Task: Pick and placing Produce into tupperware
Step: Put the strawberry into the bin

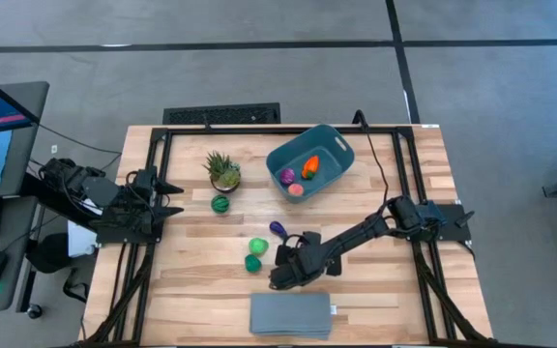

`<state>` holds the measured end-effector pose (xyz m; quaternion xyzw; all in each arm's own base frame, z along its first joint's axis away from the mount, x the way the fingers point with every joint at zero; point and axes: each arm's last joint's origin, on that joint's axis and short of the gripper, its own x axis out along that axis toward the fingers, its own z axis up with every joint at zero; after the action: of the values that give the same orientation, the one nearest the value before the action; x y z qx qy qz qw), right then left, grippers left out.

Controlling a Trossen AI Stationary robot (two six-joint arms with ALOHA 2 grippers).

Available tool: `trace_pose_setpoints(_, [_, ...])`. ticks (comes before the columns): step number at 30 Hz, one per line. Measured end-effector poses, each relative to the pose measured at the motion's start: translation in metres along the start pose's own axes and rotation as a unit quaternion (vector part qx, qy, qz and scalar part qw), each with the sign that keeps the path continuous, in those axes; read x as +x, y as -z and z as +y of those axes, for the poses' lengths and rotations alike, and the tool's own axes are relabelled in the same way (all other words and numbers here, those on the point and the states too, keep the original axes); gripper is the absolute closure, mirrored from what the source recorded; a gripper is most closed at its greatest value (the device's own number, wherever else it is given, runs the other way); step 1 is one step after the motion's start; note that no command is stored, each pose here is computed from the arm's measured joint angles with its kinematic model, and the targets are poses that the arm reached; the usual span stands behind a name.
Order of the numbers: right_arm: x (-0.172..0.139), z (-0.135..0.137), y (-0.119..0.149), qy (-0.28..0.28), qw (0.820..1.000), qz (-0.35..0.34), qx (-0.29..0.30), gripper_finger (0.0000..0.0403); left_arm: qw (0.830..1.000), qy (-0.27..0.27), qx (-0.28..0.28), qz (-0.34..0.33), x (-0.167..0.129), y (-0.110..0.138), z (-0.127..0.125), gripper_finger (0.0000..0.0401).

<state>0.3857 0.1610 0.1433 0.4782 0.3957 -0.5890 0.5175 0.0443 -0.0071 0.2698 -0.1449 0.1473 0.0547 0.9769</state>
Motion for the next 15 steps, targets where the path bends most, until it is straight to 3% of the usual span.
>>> trace_pose_setpoints(15, [-0.026, -0.006, 0.004, -0.042, 0.998, -0.040, 0.000, 0.0191, 1.000, -0.002, 0.000, -0.001, 0.000, 0.000, 0.000, 0.0115])
